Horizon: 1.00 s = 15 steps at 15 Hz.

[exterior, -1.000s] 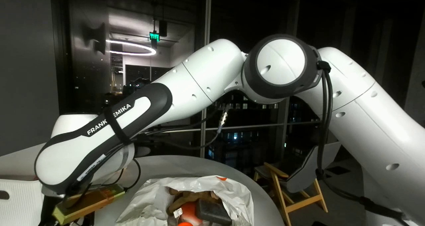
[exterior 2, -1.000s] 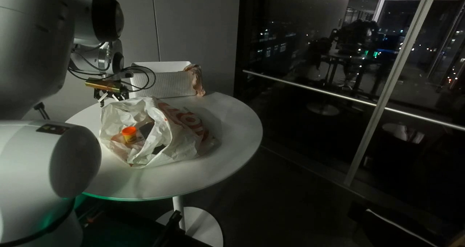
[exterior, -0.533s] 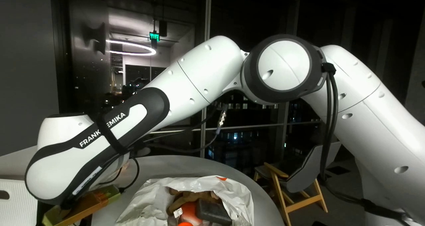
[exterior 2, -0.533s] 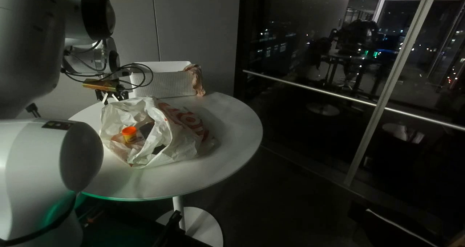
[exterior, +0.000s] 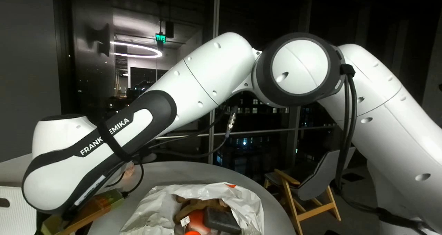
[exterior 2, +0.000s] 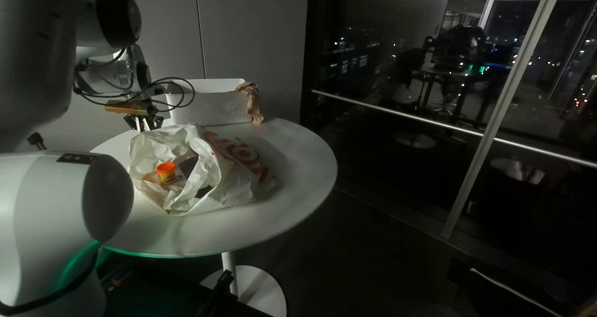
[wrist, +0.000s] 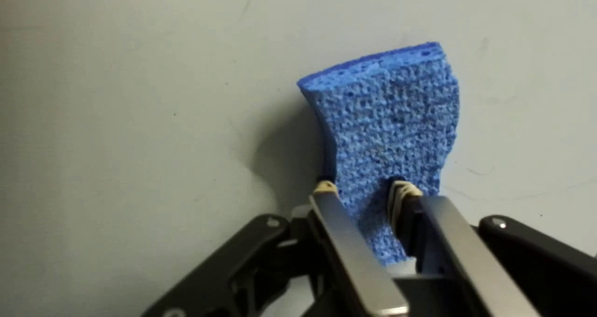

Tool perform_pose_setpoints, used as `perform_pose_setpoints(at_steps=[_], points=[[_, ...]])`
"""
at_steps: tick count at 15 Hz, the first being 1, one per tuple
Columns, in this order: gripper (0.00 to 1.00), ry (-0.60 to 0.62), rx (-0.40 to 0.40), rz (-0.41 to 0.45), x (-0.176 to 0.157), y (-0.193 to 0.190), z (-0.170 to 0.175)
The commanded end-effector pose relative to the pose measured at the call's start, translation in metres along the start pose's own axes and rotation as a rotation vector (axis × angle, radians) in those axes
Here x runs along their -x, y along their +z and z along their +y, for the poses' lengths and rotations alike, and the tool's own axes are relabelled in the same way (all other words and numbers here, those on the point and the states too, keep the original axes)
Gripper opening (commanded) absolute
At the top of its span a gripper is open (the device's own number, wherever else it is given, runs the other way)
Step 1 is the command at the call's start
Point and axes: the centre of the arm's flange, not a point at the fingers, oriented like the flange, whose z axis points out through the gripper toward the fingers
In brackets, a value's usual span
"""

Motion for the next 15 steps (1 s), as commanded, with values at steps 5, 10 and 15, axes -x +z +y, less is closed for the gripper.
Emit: perform_pose_setpoints(at_steps=[5, 10, 15], points=[[0.77, 0.011, 0.017, -0.041, 0.006, -0.004, 0.004], [1.0, 0.019, -0.035, -0.07, 0.009, -0.013, -0.002], [1.0, -0.028, -0.037, -0.102, 0.015, -0.011, -0.012]])
